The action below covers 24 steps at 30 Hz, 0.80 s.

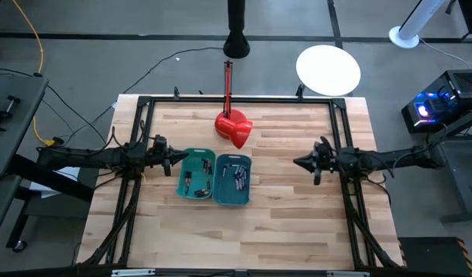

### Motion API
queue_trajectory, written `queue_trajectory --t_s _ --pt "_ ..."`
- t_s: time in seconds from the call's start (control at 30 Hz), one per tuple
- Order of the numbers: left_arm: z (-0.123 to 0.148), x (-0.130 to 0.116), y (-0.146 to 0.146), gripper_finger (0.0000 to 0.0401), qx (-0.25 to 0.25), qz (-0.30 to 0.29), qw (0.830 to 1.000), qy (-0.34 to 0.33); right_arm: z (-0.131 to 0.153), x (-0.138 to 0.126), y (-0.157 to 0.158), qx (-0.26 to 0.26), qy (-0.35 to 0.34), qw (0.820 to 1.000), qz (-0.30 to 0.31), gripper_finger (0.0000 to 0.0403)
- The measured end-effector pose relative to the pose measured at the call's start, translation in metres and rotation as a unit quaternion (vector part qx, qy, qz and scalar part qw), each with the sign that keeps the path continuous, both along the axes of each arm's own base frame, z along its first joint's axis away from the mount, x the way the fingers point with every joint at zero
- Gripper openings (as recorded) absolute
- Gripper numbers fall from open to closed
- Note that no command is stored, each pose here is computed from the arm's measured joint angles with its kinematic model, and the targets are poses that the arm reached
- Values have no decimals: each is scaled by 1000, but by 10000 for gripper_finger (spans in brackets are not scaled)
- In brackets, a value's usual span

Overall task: Sort batteries
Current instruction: Return to Home Position

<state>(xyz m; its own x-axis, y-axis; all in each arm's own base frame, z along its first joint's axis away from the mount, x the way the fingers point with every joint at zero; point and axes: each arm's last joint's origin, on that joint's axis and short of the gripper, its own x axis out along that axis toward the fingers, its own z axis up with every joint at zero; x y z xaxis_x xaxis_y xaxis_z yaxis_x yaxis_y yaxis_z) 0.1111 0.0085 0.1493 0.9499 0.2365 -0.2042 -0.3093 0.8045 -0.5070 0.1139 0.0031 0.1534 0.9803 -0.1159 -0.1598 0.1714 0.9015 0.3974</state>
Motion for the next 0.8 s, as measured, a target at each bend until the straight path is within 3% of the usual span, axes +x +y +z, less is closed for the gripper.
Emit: queue_trajectory --t_s 0.1,0.8 --pt "0 0 0 0 0 0 1000 0 -7 -1 0 20 34 999 -5 0" --pt "3 -1 0 0 0 0 1000 -15 -7 -1 0 23 37 999 -2 0"
